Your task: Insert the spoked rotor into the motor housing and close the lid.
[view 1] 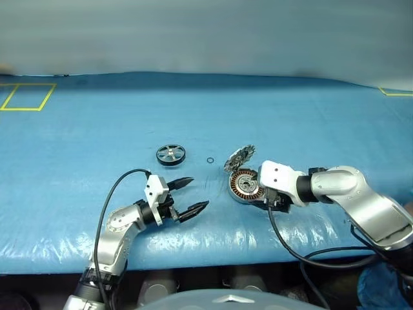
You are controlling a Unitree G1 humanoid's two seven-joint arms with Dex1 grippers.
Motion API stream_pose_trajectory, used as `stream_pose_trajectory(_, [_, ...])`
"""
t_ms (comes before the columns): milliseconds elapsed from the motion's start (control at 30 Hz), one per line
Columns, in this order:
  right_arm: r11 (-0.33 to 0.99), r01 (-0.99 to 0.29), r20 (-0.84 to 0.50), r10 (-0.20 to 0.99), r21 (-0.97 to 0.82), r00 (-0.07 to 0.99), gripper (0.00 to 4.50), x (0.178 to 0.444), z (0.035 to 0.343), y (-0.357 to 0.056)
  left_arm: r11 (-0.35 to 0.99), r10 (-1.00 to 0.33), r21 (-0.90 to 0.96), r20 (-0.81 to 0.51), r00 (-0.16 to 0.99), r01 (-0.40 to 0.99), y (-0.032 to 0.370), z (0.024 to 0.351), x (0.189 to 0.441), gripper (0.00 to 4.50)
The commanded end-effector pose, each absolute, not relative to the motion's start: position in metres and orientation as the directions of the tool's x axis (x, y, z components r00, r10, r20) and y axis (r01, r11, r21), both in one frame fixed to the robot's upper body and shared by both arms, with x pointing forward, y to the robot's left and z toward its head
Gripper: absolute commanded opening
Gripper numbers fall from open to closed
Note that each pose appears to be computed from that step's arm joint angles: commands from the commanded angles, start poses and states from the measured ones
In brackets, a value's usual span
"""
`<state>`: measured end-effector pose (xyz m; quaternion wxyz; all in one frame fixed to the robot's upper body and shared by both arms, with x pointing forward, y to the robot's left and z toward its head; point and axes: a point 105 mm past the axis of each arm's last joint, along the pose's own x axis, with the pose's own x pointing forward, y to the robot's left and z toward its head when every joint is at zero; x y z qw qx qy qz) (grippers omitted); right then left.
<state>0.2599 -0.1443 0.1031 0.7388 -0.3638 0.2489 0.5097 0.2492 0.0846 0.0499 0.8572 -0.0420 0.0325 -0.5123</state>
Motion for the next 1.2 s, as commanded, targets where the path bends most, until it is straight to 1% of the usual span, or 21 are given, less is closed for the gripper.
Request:
stream_pose_trajectory(33, [0.156, -0.936, -0.750, 0.564, -0.316, 0.347, 3.38, 0.265, 0.108, -0.143, 0.480, -0.876, -0.080, 0.018, 0.483, 0.874, 0.083, 0.056, 0.248, 4.50])
stream_pose_trajectory(133, [0.152, -0.929, -0.754, 0.546, -0.339, 0.365, 3.38, 0.273, 0.106, -0.145, 0.487, -0.871, -0.083, 0.024, 0.490, 0.870, 0.083, 0.057, 0.247, 4.50])
stream_pose_trajectory(233, [0.152, -0.934, -0.760, 0.546, -0.324, 0.352, 3.38, 0.274, 0.101, -0.143, 0.488, -0.871, -0.083, 0.025, 0.491, 0.869, 0.083, 0.057, 0.246, 4.50])
stream_pose_trajectory(500, [0.122, -0.948, -0.783, 0.539, -0.293, 0.311, 3.38, 0.267, 0.091, -0.141, 0.495, -0.868, -0.076, 0.007, 0.497, 0.866, 0.090, 0.055, 0.251, 4.50])
stream_pose_trajectory(633, [0.146, -0.940, -0.782, 0.525, -0.308, 0.337, 3.38, 0.271, 0.087, -0.143, 0.493, -0.869, -0.076, -0.002, 0.494, 0.867, 0.094, 0.053, 0.257, 4.50])
stream_pose_trajectory(767, [0.146, -0.948, -0.787, 0.529, -0.285, 0.318, 3.38, 0.269, 0.079, -0.139, 0.490, -0.871, -0.082, -0.008, 0.492, 0.868, 0.101, 0.047, 0.262, 4.50])
stream_pose_trajectory(1000, [0.121, -0.954, -0.803, 0.517, -0.275, 0.297, 3.38, 0.268, 0.071, -0.135, 0.492, -0.870, -0.094, -0.021, 0.493, 0.865, 0.123, 0.026, 0.264, 4.50])
stream_pose_trajectory(1100, [0.130, -0.949, -0.800, 0.513, -0.286, 0.311, 2.78, 0.272, 0.069, -0.133, 0.492, -0.870, -0.093, -0.019, 0.493, 0.865, 0.128, 0.020, 0.265, 4.50])
stream_pose_trajectory(1167, [0.107, -0.953, -0.810, 0.504, -0.284, 0.298, 2.16, 0.272, 0.068, -0.132, 0.491, -0.870, -0.091, -0.016, 0.492, 0.866, 0.129, 0.018, 0.265, 4.50])
stream_pose_trajectory(1200, [0.104, -0.953, -0.812, 0.501, -0.286, 0.299, 2.00, 0.272, 0.068, -0.131, 0.492, -0.870, -0.091, -0.014, 0.493, 0.866, 0.129, 0.018, 0.266, 4.50])
